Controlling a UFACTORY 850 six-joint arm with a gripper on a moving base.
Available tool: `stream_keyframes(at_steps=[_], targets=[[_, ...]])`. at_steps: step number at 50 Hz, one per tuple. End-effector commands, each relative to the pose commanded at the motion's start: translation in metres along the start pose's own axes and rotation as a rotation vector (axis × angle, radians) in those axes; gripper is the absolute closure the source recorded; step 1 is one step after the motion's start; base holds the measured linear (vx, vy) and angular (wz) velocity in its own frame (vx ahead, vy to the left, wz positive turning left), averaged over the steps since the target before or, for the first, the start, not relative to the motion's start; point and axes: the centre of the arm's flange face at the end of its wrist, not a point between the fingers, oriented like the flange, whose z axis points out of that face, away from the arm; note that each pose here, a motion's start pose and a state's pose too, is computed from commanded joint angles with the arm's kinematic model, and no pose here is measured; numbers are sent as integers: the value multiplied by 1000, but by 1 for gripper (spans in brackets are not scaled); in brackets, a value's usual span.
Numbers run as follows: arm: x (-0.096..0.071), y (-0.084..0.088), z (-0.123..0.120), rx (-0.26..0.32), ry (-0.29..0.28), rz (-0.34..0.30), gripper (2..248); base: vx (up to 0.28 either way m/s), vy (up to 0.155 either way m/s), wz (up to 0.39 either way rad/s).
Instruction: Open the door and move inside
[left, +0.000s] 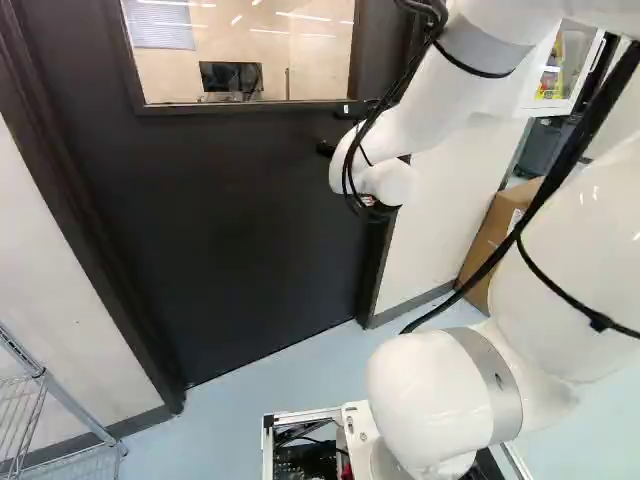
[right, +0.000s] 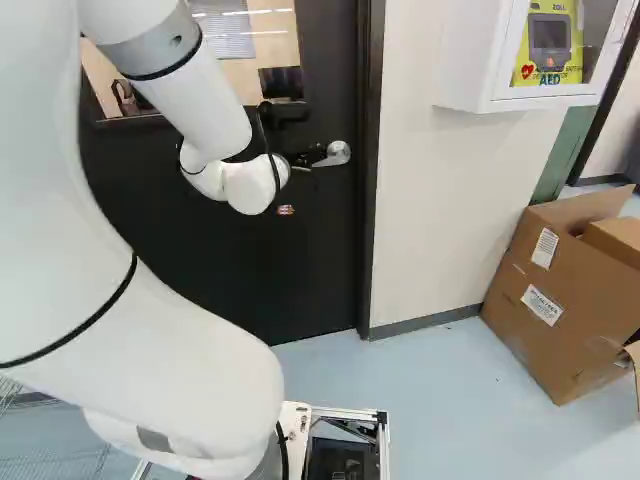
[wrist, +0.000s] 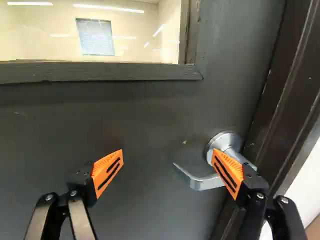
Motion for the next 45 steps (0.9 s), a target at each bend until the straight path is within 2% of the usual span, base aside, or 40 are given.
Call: stream_keyframes(at_steps=[10,45], targets=[[-9,-2,8,4,-24,0,3,0,0,0],[-45,-2,13,4,-107,0,3,0,0,0]])
